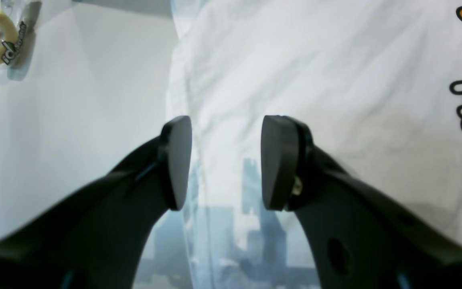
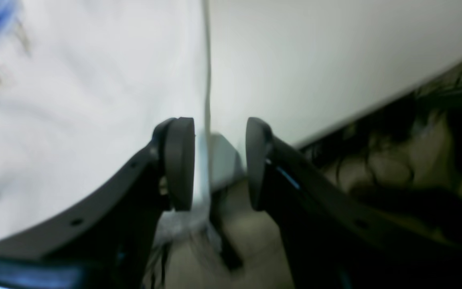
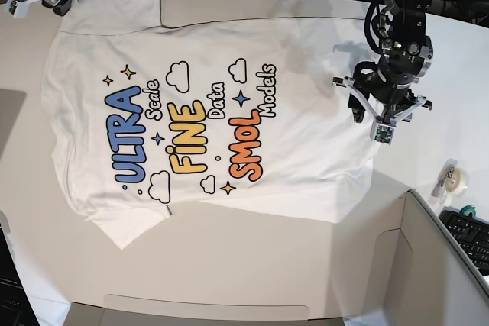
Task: Layout the t-shirt on the table in an organized manner, then fold the t-shirt properly
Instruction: 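Release the hem and raise both grippers away from the shirt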
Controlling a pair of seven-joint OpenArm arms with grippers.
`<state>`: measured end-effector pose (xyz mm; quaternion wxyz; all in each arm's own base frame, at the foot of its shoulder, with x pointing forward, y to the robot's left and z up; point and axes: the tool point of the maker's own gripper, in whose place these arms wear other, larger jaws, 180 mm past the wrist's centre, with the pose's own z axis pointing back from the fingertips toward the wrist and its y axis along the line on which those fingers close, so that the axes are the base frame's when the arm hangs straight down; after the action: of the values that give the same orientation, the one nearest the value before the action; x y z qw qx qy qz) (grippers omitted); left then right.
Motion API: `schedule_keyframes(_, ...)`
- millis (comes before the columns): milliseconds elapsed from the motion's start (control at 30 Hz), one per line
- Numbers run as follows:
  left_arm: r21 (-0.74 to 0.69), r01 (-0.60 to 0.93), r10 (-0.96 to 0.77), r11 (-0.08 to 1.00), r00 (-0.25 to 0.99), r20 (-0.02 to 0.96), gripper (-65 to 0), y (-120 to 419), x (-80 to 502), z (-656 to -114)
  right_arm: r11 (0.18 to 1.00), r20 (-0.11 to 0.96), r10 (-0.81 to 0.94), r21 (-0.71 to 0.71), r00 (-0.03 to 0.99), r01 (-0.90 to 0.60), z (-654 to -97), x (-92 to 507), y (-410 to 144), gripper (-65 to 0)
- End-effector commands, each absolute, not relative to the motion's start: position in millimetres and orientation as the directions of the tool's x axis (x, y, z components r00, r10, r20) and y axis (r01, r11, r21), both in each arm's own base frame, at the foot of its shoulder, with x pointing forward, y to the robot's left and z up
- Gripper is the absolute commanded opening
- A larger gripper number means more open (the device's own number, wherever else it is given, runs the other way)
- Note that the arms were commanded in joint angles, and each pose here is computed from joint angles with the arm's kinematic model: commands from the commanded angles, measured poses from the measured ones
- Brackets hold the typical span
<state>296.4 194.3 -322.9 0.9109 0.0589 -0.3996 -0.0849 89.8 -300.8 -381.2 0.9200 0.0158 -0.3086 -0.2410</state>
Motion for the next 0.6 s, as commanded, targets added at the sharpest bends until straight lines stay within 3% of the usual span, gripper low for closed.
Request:
schedule_keyframes(0, 0.187, 0.104, -0.21, 0.977, 0.632, 0.746, -38.3, 196, 303, -311, 0.903, 0.581, -0.416, 0.174, 0.699, 0.394, -376, 95, -303, -43.5)
schedule_keyframes(433, 0.186, 0.106, -0.211, 0.977, 0.633, 0.745, -38.3, 195, 302, -311, 0.936, 0.497, -0.347, 0.242, 0.795, 0.257, -404, 83, -279, -43.6)
schedule_keyframes(567, 0.186, 0.106, -0.211, 0.977, 0.633, 0.745, -38.3, 195, 302, -311, 0.912, 0.455, -0.39, 0.309, 0.8, 0.269, -413, 73, -271, -43.6)
